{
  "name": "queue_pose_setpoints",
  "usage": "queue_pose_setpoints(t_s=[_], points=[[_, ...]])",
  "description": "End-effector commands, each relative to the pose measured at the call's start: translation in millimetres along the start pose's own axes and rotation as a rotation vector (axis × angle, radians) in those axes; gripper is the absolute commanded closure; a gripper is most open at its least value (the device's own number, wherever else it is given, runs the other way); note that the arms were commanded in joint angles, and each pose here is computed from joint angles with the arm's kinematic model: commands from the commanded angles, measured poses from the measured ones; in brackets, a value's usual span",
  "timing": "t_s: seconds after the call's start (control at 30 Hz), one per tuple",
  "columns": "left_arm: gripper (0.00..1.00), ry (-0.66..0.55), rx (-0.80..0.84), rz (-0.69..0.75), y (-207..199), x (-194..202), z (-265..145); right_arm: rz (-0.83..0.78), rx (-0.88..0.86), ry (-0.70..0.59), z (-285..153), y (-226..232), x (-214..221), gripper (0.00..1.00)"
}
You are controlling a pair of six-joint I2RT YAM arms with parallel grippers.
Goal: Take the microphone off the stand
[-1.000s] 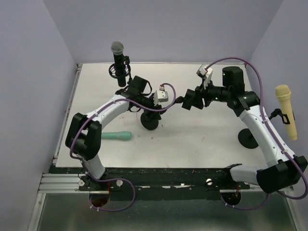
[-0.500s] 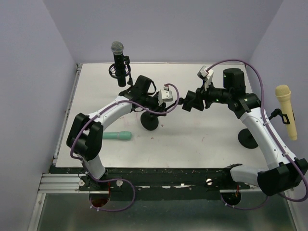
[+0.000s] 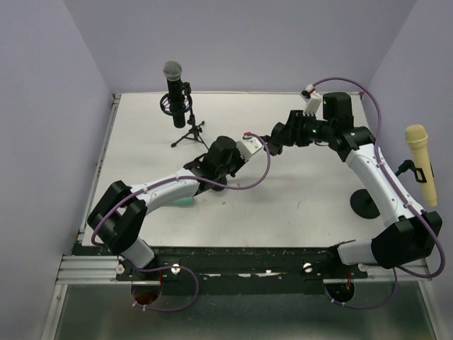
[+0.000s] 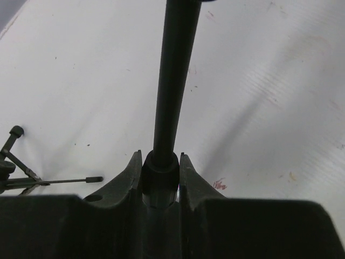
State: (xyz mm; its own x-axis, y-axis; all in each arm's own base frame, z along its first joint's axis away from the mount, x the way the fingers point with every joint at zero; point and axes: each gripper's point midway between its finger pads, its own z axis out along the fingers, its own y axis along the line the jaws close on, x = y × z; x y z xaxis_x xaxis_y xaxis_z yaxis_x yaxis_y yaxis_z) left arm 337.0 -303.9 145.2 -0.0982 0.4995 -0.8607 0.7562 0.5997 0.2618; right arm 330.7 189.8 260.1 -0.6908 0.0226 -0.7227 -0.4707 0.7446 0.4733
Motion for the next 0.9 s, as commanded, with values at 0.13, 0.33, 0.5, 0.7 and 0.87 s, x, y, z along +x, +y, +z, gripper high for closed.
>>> queue_pose_setpoints(t_s=[0.13,0.33,0.5,0.7,0.87], points=[[0.61,0.077,-0.012,-0.186,-6.0,-12.6,3.1,-0.029,0.054,-0.025,3.1,-15.3,-10.7,0.99],[0.37,-0.013,0.250,-0.030,-11.3,-22.5,-23.1,-0.207,0.018,-0.002,-1.0,-15.9,-1.0,0.99],[0.38,-0.047,0.532,0.022,-12.2,-23.2,-44.1,-0.415,-0.078,0.025,-8.4,-6.5,11.2,0.99],[0.45,-0.039,0.760,0.044,-26.3,-21.3,-53.7,-0.636,-0.129,-0.003,-20.3,1.9,11.1,0.99],[0.51,-0.045,0.803,0.000,-31.9,-23.4,-42.4,-0.686,-0.113,-0.028,-25.5,2.5,4.5,0.99]])
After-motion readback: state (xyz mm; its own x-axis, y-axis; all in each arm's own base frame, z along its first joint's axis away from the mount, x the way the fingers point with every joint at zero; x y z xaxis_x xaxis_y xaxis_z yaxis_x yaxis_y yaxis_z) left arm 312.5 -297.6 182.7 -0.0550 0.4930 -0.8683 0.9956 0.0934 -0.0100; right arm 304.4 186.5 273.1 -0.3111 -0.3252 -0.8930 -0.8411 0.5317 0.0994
